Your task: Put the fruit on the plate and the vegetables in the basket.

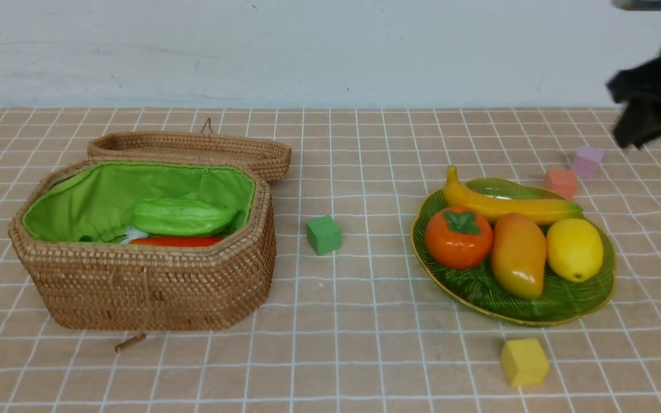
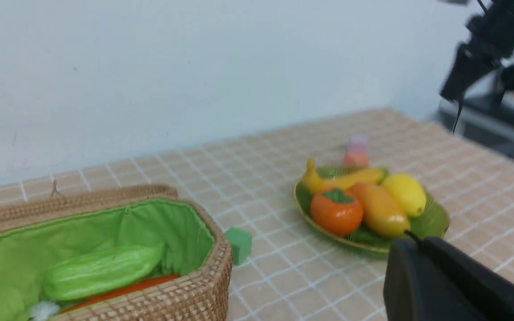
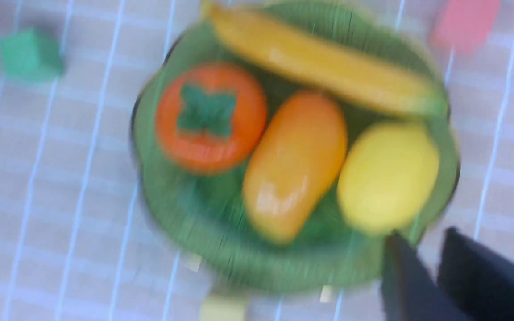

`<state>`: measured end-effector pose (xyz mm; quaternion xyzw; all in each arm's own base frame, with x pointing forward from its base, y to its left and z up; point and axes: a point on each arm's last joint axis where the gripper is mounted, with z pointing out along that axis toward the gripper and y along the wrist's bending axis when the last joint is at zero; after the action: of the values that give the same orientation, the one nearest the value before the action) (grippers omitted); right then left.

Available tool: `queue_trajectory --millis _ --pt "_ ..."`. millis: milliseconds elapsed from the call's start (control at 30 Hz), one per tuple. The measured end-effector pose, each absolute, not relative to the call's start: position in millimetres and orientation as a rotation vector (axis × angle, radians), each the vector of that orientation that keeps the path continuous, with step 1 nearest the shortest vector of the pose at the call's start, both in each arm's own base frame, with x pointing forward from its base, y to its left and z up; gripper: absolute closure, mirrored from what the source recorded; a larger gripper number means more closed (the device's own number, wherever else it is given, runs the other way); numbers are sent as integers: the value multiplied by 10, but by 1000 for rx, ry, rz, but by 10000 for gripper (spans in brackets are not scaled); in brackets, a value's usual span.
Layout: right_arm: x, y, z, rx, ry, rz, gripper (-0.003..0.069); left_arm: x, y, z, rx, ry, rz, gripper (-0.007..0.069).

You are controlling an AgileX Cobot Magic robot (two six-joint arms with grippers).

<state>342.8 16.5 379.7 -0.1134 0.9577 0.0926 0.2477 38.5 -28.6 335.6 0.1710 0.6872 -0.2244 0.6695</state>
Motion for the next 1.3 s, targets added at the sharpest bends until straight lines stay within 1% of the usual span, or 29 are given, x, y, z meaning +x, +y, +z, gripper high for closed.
queue_trajectory --millis 33,67,100,133,200,233,267,367,500,533,667,700,733,767,800,900,1000,1033,1167,1233,1300 --pt "3198 169 3824 -300 2617 256 638 361 -270 3274 371 1533 -515 638" --pt "3117 171 3830 -296 2618 259 644 346 -260 3263 368 1523 -516 638" --pt "2827 178 3787 -273 2642 274 665 333 -245 3145 348 1497 -523 638" --pt "2748 180 3824 -267 2631 273 666 341 -247 3115 344 1495 -523 638" --pt "2214 196 3713 -211 2640 300 663 360 -243 2940 320 1469 -524 638" --pt "2180 197 3746 -208 2624 299 662 364 -245 2928 318 1470 -526 638" --pt "1920 203 3691 -183 2604 305 659 383 -251 2858 306 1470 -533 638" --pt "1412 211 3535 -129 2560 313 655 407 -264 2751 286 1487 -557 638" --pt "989 216 3357 -66 2508 324 654 427 -277 2665 279 1514 -567 638" --pt "917 215 3327 -54 2478 323 652 432 -280 2643 280 1521 -567 638" --pt "540 205 3194 6 2240 314 647 449 -290 2558 283 1548 -564 638" --pt "376 195 3151 16 2101 301 643 453 -293 2533 285 1557 -563 638" --pt "355 195 3140 14 2093 299 642 454 -293 2528 285 1559 -563 638" --pt "209 179 3109 18 1949 278 635 453 -295 2521 288 1566 -563 638" --pt "138 174 3083 19 1890 273 629 453 -295 2521 288 1566 -563 638" --pt "35 165 3031 37 1773 278 605 453 -295 2520 289 1568 -563 638" --pt "26 163 2977 69 1757 303 572 453 -295 2519 289 1569 -564 638" --pt "33 166 2937 83 1779 317 547 452 -296 2515 290 1573 -564 638" --pt "40 163 2903 87 1801 311 524 451 -298 2510 293 1578 -564 638" --pt "59 154 2897 83 1786 296 533 451 -299 2505 295 1583 -564 638" --pt "150 130 2811 63 1749 248 586 451 -299 2504 295 1584 -564 638"
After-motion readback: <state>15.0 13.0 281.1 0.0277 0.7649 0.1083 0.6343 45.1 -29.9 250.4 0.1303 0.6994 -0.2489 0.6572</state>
